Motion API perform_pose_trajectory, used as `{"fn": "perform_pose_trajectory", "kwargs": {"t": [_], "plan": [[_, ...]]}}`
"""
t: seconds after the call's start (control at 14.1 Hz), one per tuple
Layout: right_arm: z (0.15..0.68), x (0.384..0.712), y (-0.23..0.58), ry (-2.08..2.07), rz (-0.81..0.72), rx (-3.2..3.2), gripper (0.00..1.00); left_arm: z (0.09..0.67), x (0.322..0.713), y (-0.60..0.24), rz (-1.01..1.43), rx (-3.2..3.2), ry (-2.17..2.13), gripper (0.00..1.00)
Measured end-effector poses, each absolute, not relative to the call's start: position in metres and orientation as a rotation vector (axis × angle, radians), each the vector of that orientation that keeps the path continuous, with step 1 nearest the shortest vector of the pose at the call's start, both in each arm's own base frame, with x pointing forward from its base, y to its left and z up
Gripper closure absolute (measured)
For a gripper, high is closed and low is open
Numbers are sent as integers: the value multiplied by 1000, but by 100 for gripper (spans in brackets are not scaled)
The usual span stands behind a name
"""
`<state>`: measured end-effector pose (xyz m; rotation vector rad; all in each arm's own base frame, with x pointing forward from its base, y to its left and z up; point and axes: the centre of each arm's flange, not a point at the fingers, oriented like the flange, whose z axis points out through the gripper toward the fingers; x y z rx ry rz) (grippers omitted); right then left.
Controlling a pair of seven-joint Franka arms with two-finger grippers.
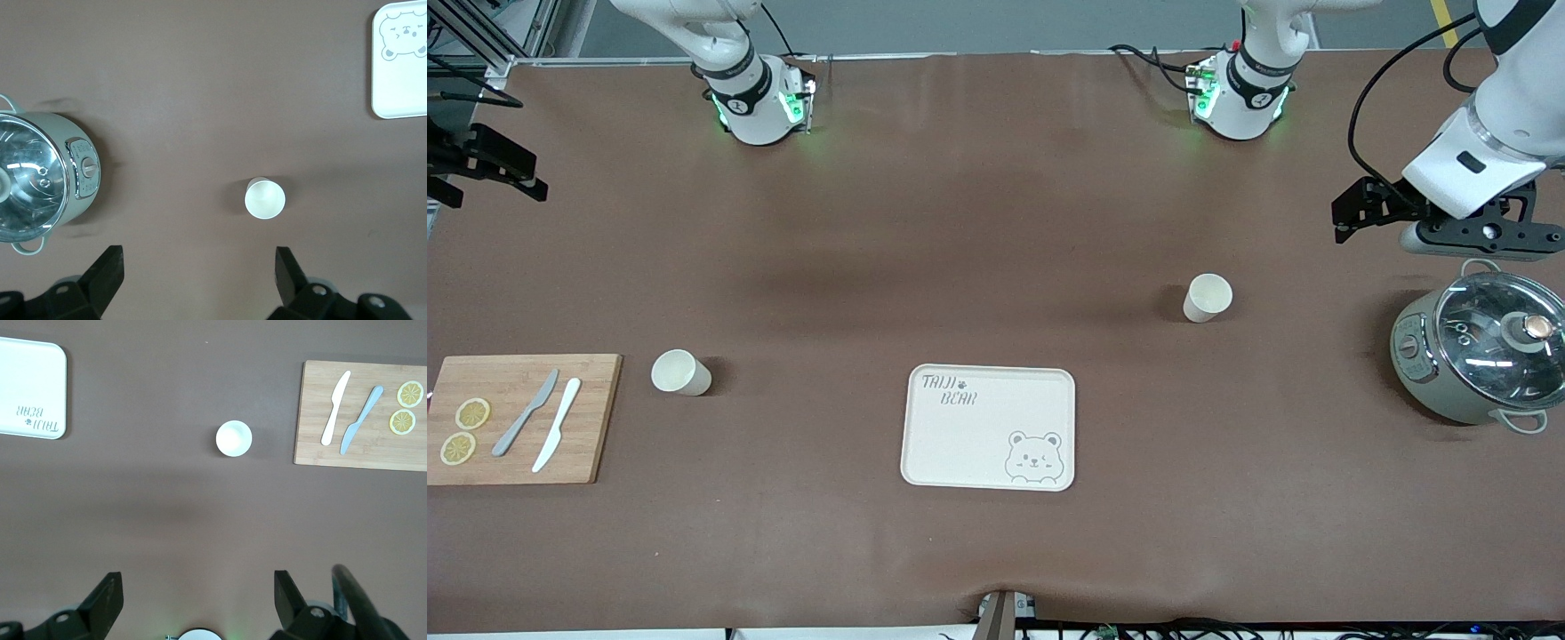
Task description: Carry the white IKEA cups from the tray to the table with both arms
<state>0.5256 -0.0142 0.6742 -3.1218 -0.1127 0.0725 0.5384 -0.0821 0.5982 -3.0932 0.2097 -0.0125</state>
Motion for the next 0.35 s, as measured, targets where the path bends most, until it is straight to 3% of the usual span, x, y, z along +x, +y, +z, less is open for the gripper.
{"fn": "perform_pose_trajectory", "kwargs": {"t": [0.35], "plan": [[674,526,-14,-115,69,-3121,0,597,539,-84,-8,-3093,216,0]]}}
